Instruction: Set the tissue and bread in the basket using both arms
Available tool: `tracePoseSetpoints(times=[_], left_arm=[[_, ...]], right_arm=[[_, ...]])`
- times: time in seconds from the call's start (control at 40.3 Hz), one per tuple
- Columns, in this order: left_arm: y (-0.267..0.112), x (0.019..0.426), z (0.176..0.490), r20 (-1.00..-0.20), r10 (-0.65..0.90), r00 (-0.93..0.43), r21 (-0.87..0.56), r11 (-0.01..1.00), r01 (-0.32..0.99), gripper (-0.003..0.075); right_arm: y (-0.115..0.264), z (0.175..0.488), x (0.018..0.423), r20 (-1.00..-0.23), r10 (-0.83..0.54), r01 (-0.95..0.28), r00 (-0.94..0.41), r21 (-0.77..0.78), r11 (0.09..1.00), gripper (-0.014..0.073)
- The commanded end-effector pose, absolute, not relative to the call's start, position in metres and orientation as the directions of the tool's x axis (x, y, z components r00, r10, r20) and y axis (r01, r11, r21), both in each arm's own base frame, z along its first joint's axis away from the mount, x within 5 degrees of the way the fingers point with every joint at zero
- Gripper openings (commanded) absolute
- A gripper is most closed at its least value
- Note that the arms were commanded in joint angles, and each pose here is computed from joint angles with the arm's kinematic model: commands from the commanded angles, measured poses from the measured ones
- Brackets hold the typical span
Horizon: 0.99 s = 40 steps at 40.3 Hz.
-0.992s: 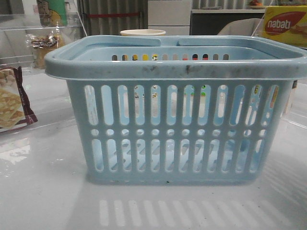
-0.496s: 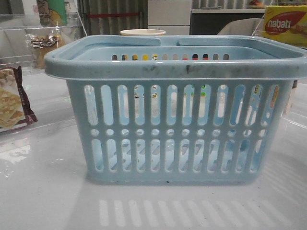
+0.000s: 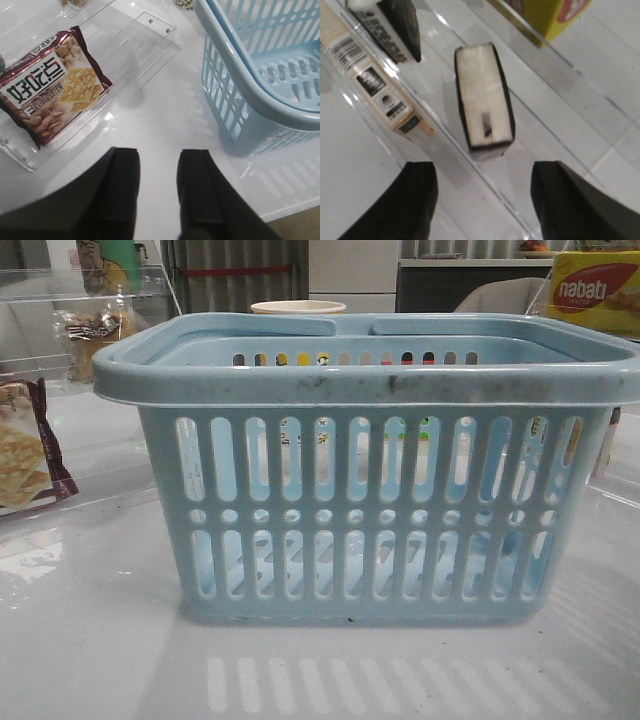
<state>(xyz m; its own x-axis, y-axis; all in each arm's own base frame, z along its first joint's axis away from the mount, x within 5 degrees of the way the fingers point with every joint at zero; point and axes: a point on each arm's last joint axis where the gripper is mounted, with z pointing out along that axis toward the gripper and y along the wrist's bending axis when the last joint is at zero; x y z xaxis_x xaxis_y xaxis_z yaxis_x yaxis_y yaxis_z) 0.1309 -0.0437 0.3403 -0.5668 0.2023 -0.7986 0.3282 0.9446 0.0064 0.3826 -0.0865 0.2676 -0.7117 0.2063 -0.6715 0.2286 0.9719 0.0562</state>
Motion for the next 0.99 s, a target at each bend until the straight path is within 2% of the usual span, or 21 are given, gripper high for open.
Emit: tracePoseSetpoints(times=[0.0, 0.099, 0.273, 0.347, 0.471, 0.695, 0.819, 0.967], left_arm=[[-0.046, 0.134, 0.355, -0.856, 0.174, -0.487, 0.000, 0.942, 0.336, 0.0227], [-0.046, 0.134, 0.355, -0.856, 0.174, -0.487, 0.000, 0.942, 0.336, 0.0197], [-0.046, 0.134, 0.355, -0.856, 0.174, -0.487, 0.000, 0.942, 0.336, 0.0159], [-0.046, 0.134, 0.355, -0.856, 0.174, -0.487, 0.000, 0.942, 0.336, 0.0141], [-0.046, 0.134, 0.355, -0.856, 0.174, -0.487, 0.000, 0.942, 0.336, 0.0112], [-0.046, 0.134, 0.355, -0.856, 0.174, -0.487, 0.000, 0.942, 0.336, 0.0091], [-0.046, 0.134, 0.355, -0.856, 0.174, -0.487, 0.000, 0.942, 0.336, 0.0091], [-0.046, 0.134, 0.355, -0.856, 0.174, -0.487, 0.000, 0.942, 0.336, 0.0091]], right_arm=[[-0.092, 0.293, 0.396, -0.793, 0.182, 0.233, -0.581, 0.053, 0.971, 0.0519], [-0.095, 0.287, 0.405, -0.819, 0.175, 0.236, -0.546, 0.050, 0.970, 0.0490], [-0.096, 0.289, 0.408, -0.848, 0.166, 0.238, -0.503, 0.049, 0.970, 0.0242], [-0.094, 0.295, 0.405, -0.848, 0.167, 0.234, -0.503, 0.052, 0.971, 0.0200], [-0.080, 0.315, 0.394, -0.851, 0.157, 0.206, -0.501, 0.059, 0.977, 0.0198], [-0.031, 0.374, 0.352, -0.871, 0.094, 0.083, -0.482, 0.061, 0.995, 0.0198], [0.009, 0.402, 0.323, -0.878, 0.054, -0.038, -0.476, 0.082, 0.996, 0.0198], [0.058, 0.413, 0.300, -0.866, 0.022, -0.198, -0.500, 0.139, 0.970, 0.0198]])
